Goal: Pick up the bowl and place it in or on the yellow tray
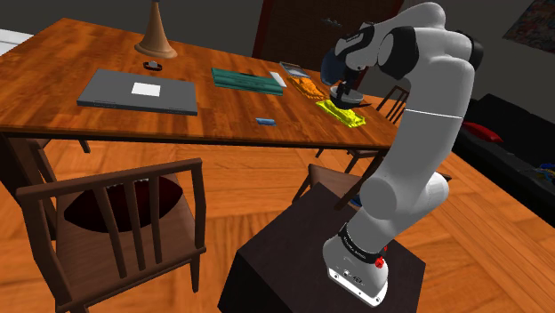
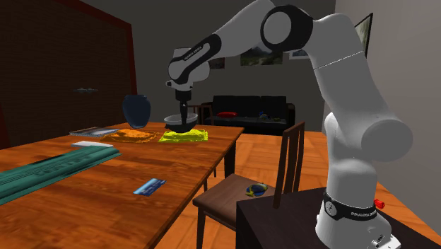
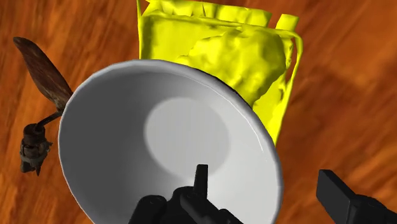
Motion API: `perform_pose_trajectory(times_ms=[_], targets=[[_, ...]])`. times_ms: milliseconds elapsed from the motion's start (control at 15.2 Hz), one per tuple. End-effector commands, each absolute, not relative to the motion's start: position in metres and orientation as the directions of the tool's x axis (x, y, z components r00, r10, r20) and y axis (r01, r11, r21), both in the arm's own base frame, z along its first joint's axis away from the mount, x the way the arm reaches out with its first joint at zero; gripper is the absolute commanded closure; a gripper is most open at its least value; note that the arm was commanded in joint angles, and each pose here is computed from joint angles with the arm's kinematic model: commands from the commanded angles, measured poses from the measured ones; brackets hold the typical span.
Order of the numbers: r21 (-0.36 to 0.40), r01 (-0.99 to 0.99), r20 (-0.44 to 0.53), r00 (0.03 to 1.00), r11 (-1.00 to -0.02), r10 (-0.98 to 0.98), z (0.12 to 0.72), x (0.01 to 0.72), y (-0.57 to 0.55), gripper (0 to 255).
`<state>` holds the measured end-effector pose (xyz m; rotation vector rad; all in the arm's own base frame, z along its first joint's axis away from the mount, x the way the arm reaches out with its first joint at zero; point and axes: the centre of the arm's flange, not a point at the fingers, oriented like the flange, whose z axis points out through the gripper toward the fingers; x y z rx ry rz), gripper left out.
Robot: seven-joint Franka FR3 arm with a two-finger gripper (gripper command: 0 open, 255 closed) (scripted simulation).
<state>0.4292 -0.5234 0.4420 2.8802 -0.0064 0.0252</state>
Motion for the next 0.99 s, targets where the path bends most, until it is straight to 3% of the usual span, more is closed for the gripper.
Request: perform_pose_trajectory(times_ms=[0,396,924], targets=[[0.258,-0.007,0.017,1.000,-0.966,-0.003,0.442,0.429,-0.524,0],[0.258,-0.007,0.017,1.000,-0.966,-0.002,0.490,0.428,-0.511,0],[0.258,-0.007,0.017,1.000,-0.966,-0.002,0.490,0.428,-0.511,0]])
